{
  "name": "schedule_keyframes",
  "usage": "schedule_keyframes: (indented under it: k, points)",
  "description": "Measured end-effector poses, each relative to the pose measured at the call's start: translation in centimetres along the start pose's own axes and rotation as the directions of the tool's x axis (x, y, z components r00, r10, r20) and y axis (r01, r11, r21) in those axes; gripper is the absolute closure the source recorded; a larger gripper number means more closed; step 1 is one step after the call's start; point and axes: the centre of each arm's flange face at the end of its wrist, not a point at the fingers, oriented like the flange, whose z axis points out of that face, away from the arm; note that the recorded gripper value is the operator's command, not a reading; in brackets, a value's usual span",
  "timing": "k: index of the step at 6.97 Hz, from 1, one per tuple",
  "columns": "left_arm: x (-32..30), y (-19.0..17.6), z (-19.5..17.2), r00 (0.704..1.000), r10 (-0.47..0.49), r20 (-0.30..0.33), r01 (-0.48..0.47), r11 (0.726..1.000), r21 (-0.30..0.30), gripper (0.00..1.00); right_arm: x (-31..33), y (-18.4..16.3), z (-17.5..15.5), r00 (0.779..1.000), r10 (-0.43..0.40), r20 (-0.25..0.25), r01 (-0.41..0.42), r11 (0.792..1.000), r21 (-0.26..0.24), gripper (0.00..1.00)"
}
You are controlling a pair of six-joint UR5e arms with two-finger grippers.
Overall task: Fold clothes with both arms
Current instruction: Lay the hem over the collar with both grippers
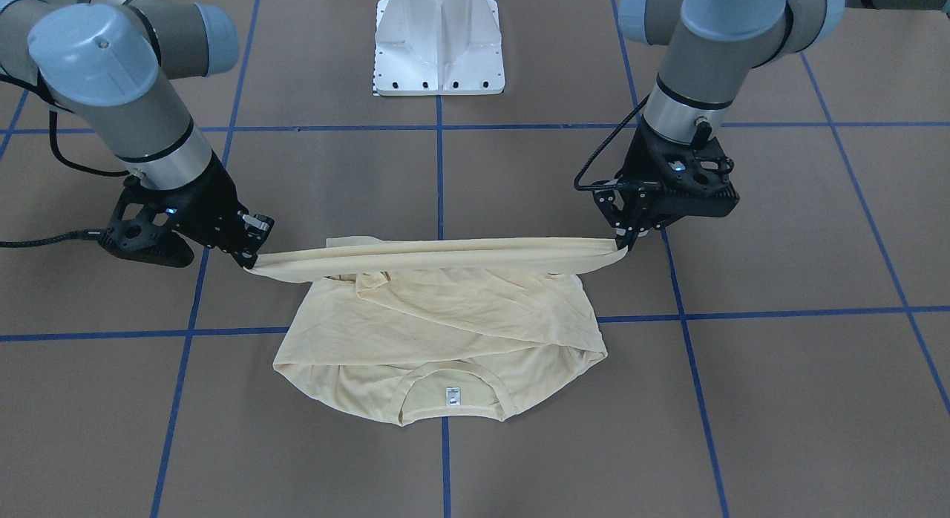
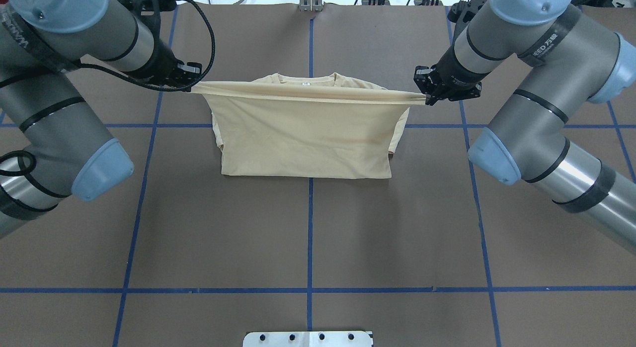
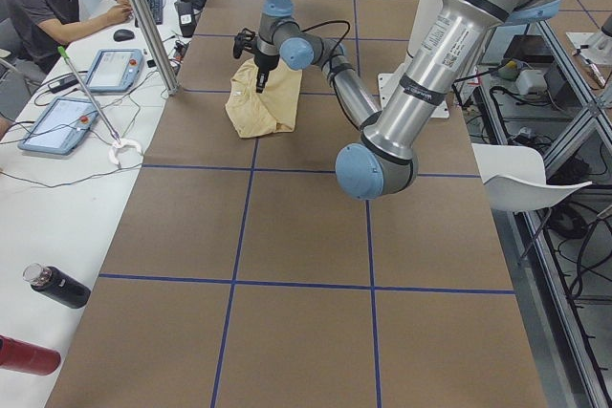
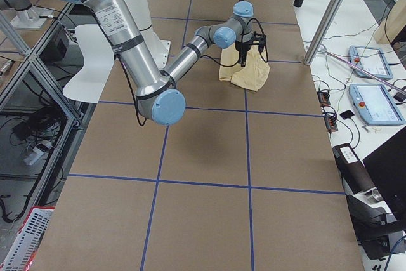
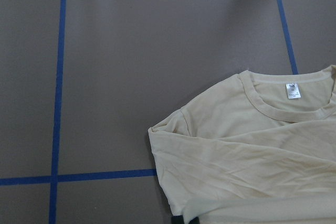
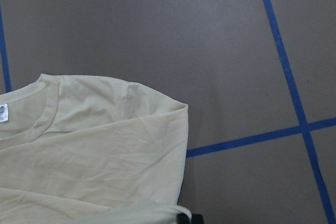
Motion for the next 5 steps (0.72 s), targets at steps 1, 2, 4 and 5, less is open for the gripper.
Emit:
schedule_keyframes:
  k: [1,2,4,5]
  points:
    - [0.1,-0.4,-0.2,1.000,-0.005,-0.004,0.005,1.000,0.006,1.00,0.2,-0.9,1.4,1.000,-0.008,0.018,0.008,1.000,0.009,1.00]
    - [0.5,-1.0,0.6,1.000,-0.016,-0.015,0.016,1.000,0.013,1.00,0.4,-1.4,2.1,1.000,-0.010,0.023,0.010,1.000,0.013,1.00]
    - [0.4,-2.4,6.3,0.997,-0.042,-0.065,0.044,0.999,0.029,1.00,0.6,-1.8,2.8,1.000,-0.008,0.019,0.008,1.000,0.012,1.00]
    - [-0.1,-2.9,8.8,0.996,-0.045,-0.083,0.048,0.998,0.035,1.00,0.4,-2.0,3.3,1.000,-0.006,0.013,0.006,1.000,0.010,1.00]
